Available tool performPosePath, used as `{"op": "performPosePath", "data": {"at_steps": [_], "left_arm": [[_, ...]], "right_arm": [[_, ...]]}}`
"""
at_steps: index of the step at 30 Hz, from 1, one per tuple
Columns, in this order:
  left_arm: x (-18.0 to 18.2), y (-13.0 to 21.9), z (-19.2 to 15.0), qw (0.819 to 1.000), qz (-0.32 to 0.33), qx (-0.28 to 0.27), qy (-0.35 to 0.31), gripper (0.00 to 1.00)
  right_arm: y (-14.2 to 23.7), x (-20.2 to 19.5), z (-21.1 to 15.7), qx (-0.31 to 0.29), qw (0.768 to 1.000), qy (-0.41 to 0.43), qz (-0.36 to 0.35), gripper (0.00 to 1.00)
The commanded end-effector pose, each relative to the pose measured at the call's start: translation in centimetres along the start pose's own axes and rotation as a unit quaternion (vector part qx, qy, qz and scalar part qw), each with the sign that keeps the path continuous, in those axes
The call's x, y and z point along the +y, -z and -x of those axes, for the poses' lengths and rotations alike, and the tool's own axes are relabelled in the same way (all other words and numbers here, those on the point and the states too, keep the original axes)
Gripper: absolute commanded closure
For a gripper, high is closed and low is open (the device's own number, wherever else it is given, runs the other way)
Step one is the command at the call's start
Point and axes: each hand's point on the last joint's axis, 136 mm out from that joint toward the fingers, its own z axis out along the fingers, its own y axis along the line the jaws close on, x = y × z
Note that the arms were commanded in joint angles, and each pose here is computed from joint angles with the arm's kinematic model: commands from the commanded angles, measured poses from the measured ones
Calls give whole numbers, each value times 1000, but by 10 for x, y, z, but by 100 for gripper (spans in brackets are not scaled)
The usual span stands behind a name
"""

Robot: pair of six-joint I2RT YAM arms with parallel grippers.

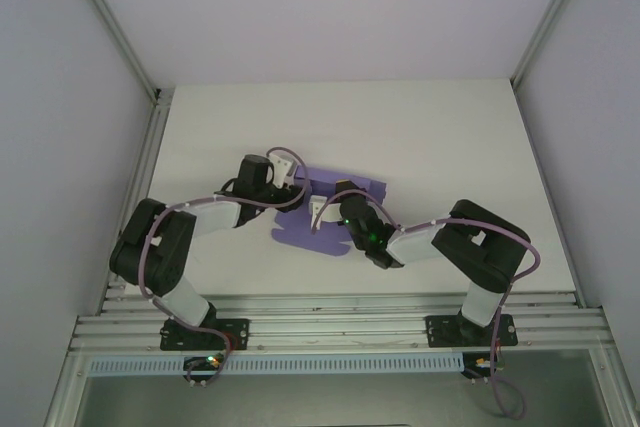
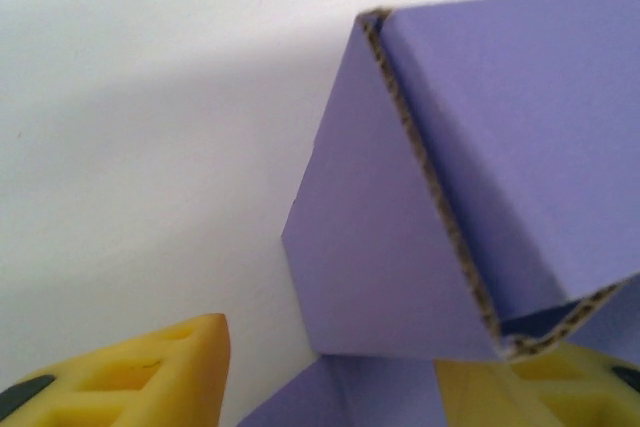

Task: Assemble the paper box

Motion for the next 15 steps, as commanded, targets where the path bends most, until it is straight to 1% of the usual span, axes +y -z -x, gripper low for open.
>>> {"op": "performPosePath", "data": {"at_steps": [1, 2, 3, 6, 8, 11, 12, 15], "left_arm": [[-13, 1, 38, 996, -23, -78, -45, 51], [-11, 0, 39, 996, -16, -80, -45, 56], [-9, 0, 42, 996, -11, -82, -45, 57], [-7, -5, 45, 995, 3, -83, -50, 67], [0, -9, 45, 995, 37, -79, -51, 76], [6, -13, 40, 992, 87, -67, -67, 80], [11, -15, 37, 989, 111, -61, -71, 84], [28, -20, 26, 981, 176, -40, -73, 100]], "right_arm": [[4, 41, -3, -6, 996, 33, 78, 100], [3, 42, -3, -5, 996, 34, 80, 100], [3, 43, -5, -3, 996, 34, 81, 100], [4, 41, -4, -4, 996, 28, 83, 100], [4, 41, -4, -3, 996, 25, 87, 100], [4, 40, -4, -2, 996, 20, 85, 100], [4, 39, -4, -3, 996, 16, 84, 100], [5, 37, -2, -6, 996, 5, 90, 100]]}}
